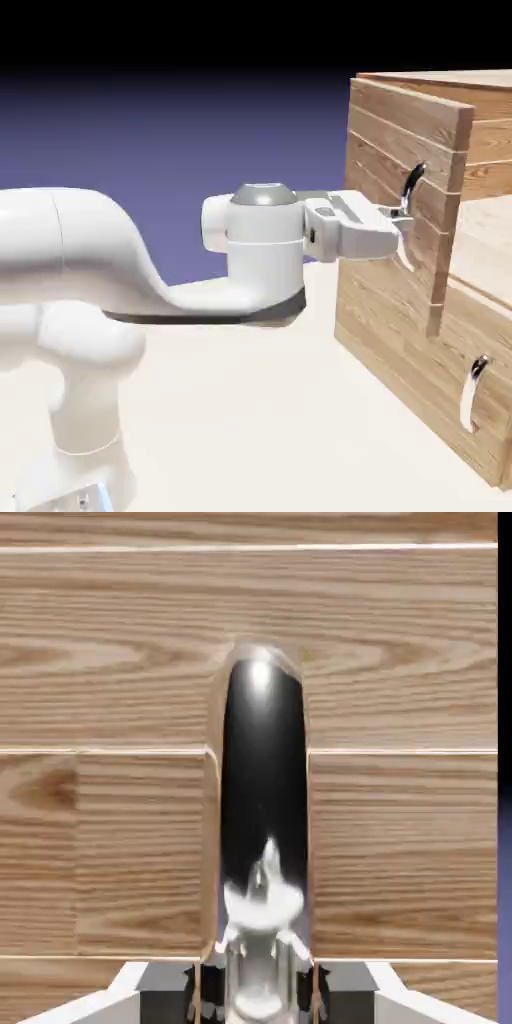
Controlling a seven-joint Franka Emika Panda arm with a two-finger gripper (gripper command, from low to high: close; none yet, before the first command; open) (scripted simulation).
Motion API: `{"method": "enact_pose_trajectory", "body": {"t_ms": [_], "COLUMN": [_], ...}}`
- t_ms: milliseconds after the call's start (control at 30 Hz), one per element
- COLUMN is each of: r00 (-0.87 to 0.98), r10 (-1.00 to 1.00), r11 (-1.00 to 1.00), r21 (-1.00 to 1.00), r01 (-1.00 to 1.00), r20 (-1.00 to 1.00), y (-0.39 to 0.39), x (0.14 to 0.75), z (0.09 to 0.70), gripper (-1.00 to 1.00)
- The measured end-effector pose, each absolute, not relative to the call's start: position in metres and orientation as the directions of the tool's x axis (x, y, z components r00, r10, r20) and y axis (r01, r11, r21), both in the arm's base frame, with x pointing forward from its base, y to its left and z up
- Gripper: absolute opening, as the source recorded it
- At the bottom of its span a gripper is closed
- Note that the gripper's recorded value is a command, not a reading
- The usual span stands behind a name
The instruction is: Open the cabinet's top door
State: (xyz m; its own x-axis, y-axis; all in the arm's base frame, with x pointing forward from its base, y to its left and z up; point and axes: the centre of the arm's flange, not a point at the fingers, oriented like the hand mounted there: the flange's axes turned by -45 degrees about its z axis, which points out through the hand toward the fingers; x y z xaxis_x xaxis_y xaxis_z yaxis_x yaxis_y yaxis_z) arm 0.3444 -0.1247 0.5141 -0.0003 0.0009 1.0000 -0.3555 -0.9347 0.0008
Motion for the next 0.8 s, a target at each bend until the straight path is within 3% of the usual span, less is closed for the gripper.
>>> {"method": "enact_pose_trajectory", "body": {"t_ms": [800], "r00": [0.000], "r10": [0.000], "r11": [-0.735], "r21": [0.000], "r01": [-0.678], "r20": [1.000], "y": [0.021], "x": [0.215], "z": [0.514], "gripper": [-1.00]}}
